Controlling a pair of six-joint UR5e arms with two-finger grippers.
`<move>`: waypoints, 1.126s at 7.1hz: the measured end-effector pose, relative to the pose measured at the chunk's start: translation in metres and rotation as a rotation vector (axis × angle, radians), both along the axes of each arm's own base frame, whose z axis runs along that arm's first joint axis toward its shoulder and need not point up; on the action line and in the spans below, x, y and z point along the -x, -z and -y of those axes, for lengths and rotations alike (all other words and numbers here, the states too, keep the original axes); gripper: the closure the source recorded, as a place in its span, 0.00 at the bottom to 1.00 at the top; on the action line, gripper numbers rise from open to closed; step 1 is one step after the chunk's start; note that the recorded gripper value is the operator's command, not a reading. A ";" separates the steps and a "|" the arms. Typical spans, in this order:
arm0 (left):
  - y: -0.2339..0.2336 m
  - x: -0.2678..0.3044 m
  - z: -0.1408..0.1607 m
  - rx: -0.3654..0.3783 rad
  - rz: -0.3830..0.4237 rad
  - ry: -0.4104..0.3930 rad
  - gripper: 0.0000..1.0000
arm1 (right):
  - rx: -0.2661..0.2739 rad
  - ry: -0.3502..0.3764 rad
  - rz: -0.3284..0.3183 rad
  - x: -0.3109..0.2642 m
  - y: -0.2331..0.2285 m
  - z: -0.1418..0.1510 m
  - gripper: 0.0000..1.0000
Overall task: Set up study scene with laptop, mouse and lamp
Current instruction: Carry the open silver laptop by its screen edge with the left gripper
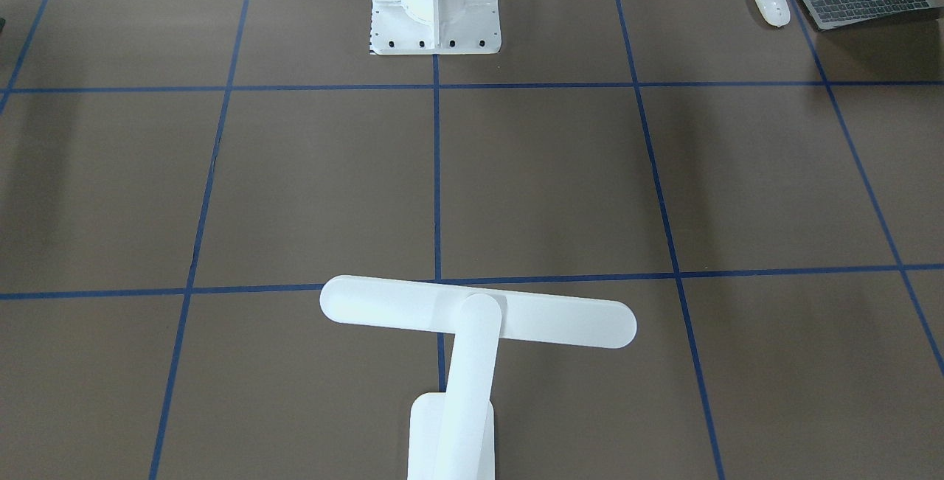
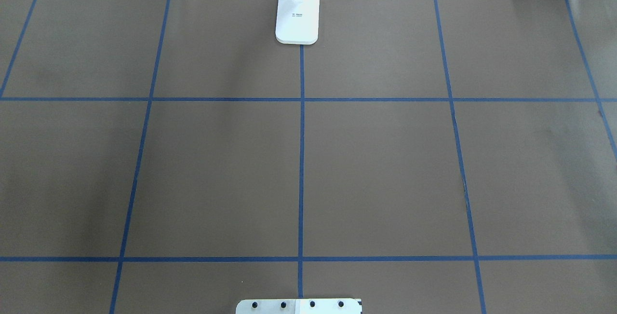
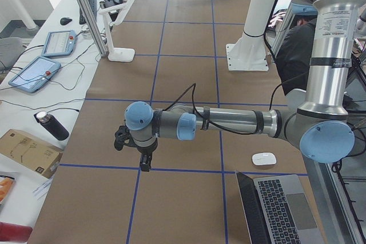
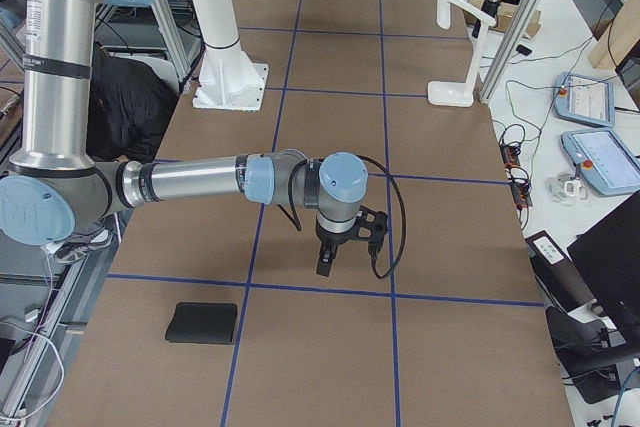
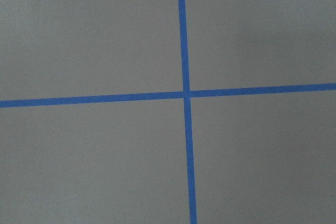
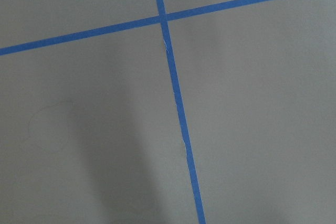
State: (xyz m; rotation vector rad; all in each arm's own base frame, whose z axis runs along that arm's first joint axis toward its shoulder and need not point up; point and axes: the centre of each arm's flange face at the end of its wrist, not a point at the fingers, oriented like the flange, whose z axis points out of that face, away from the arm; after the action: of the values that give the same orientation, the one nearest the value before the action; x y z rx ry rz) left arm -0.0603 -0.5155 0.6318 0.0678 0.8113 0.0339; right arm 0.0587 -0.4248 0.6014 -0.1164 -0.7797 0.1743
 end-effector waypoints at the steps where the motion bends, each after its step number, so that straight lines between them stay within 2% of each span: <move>1: -0.001 0.001 -0.001 0.014 -0.001 0.012 0.00 | -0.010 -0.003 0.003 0.000 0.006 0.001 0.00; 3: -0.004 0.006 -0.006 0.074 -0.003 0.068 0.00 | -0.052 0.001 0.007 0.003 0.027 0.015 0.00; 5: -0.010 0.019 -0.015 0.183 0.022 0.179 0.00 | -0.085 0.017 0.030 0.012 0.044 0.030 0.00; 6: -0.022 0.026 -0.028 0.255 0.044 0.247 0.00 | -0.083 0.022 0.050 0.015 0.044 0.031 0.00; 8: -0.056 0.036 -0.075 0.424 0.083 0.378 0.00 | -0.068 0.027 0.081 0.018 0.037 0.029 0.00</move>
State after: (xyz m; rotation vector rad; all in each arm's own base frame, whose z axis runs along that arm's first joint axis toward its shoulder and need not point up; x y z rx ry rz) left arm -0.0968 -0.4400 0.6875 -0.1804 0.6979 -0.4887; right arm 0.0405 -0.4537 0.5644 -0.0700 -0.8638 0.1178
